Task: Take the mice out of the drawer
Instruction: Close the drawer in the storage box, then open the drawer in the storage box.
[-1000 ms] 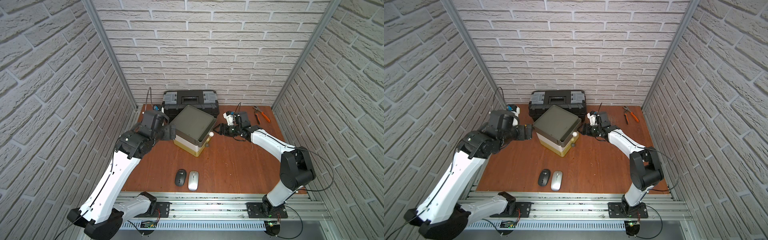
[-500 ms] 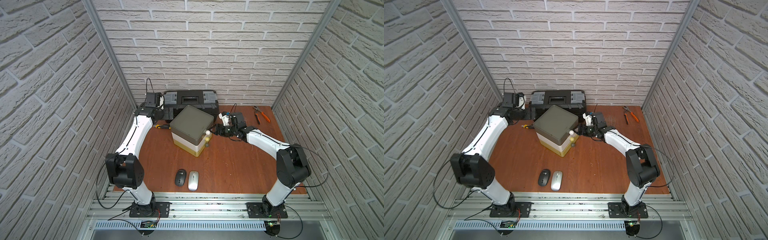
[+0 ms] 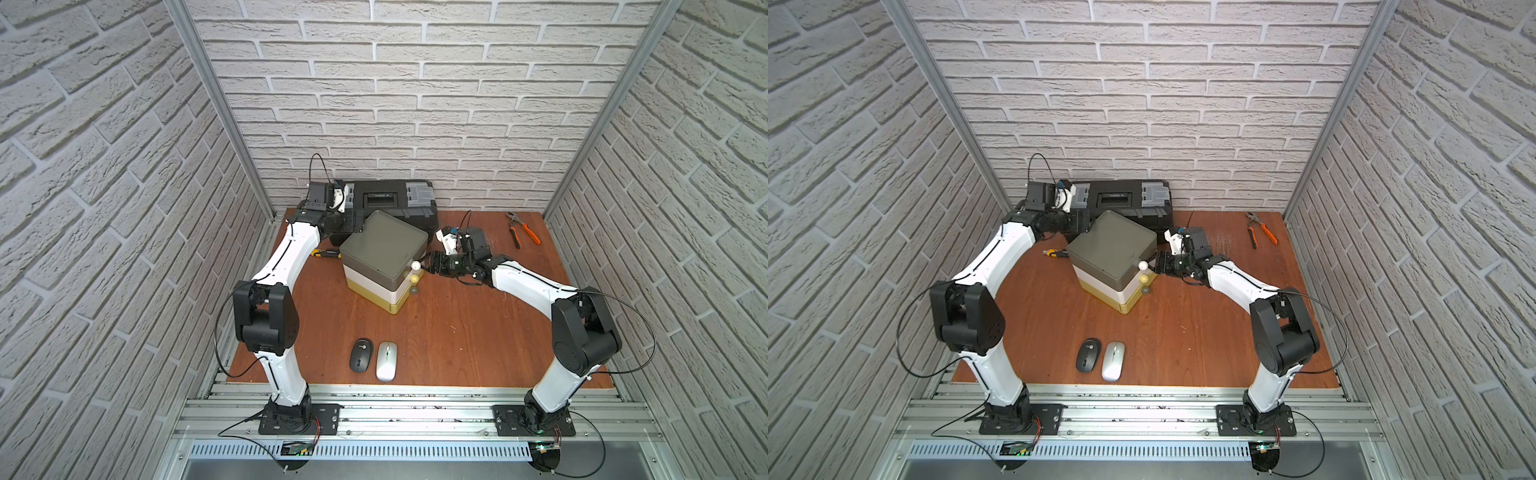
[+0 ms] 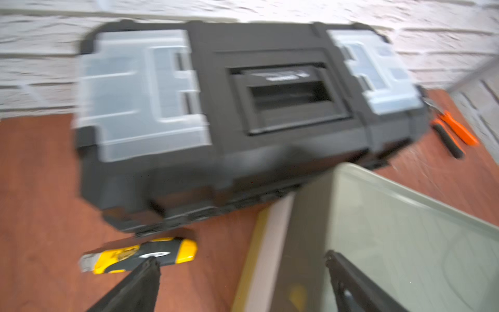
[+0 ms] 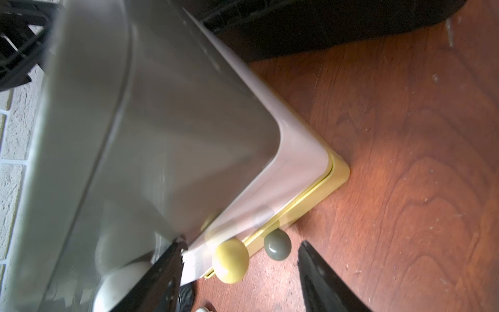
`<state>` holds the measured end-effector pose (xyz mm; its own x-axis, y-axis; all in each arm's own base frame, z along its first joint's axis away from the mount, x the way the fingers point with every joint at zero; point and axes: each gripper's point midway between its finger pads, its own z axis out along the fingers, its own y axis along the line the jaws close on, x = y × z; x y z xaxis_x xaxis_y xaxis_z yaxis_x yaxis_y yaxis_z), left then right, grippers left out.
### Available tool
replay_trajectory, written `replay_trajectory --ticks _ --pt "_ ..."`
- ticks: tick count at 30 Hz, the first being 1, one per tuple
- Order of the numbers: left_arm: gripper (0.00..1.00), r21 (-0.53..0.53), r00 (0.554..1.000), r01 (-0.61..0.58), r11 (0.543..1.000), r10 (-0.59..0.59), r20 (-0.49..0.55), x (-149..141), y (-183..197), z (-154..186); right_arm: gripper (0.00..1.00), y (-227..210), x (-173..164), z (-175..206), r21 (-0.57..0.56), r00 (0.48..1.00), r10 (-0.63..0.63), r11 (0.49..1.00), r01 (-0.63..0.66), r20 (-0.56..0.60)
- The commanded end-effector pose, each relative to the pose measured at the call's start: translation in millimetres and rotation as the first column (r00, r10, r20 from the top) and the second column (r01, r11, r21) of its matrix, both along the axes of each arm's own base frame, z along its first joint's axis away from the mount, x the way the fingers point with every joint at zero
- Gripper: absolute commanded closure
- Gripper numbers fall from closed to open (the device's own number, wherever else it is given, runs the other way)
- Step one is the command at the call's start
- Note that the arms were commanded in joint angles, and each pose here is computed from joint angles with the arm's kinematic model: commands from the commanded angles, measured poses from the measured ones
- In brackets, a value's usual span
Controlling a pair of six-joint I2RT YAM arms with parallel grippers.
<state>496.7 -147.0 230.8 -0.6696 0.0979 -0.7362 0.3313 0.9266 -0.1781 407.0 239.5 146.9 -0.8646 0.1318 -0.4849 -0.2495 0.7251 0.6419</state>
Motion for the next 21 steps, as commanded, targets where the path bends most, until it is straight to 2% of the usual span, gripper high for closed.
replay_trajectory --ticks 1,7,15,21 --pt "0.02 -0.005 0.987 0.141 0.99 -0.141 -0.076 -40.9 -47.4 -19.5 0.31 1.7 -9.8 25.2 -0.006 0.995 0.025 1.0 -0.025 0.095" --pt "0.02 -0.021 0.987 0.134 0.991 -0.135 -0.09 -65.3 -56.5 -26.4 0.31 -20.9 -27.7 11.2 -0.079 0.997 -0.008 0.997 0.014 0.079" --pt "0.02 -0.042 0.981 0.146 0.988 -0.15 -0.123 -83.6 -64.8 -34.9 0.32 -20.1 -45.0 -12.0 0.012 0.999 0.039 0.999 -0.04 0.036" --pt "0.02 -0.044 0.979 0.154 0.987 -0.158 -0.128 -83.7 -71.4 -36.7 0.34 -12.2 -47.7 -16.8 0.074 0.997 0.062 0.995 -0.065 0.04"
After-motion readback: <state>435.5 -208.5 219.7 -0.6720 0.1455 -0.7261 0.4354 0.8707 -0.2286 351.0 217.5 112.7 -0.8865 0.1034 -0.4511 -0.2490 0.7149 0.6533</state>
